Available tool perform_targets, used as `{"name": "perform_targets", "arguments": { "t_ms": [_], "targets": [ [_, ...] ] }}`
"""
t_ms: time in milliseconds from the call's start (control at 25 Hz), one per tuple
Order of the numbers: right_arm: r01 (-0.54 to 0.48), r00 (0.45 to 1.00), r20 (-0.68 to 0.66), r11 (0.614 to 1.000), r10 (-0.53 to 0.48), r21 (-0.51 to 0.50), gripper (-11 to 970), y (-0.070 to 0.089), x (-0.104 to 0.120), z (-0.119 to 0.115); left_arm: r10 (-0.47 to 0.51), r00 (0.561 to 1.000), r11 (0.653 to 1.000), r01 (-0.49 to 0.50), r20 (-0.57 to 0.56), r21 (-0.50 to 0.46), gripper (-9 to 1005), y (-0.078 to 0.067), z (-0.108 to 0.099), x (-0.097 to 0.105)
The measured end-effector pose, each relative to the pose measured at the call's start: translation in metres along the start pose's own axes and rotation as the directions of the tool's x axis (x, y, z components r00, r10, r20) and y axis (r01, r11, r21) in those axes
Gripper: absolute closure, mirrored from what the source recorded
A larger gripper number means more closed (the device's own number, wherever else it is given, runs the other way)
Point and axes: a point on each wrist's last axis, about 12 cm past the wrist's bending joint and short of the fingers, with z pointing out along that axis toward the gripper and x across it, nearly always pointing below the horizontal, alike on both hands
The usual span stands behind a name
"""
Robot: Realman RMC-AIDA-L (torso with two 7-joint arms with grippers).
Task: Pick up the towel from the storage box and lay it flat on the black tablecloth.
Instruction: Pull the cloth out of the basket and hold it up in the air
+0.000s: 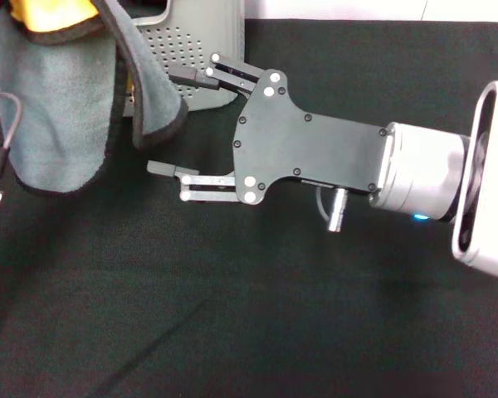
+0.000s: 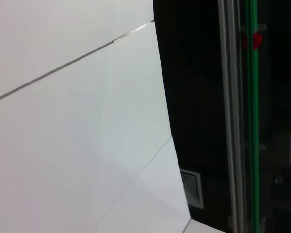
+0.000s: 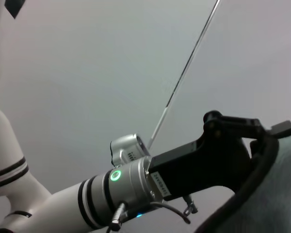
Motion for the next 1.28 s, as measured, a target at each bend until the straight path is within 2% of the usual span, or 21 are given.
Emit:
{"name": "perform_targets", "arguments": {
  "t_ms": [280,760,920,1280],
  "targets": [
    [0.023,1.0,0.009,0.999,-0.023,0.029,159,0.008,0.001,0.003,-0.016,1.0,1.0,0.016,-0.003,0.014,996,-0.001,0.004,0.006],
    [0.003,1.0,0.008,0.995,-0.004,0.101,160,0.005,0.005,-0.003,-0.071,0.997,0.997,0.072,-0.027,0.036,997,-0.003,0.008,0.02],
    [-0.001,1.0,0.009,0.994,0.0,0.113,160,0.004,0.005,-0.005,-0.074,0.997,0.997,0.075,-0.031,0.035,997,-0.004,0.007,0.021],
    [-0.028,1.0,0.008,0.986,0.027,0.166,159,0.014,0.005,-0.021,-0.047,0.999,0.999,0.046,0.009,0.011,994,-0.004,0.0,0.016]
  ]
}}
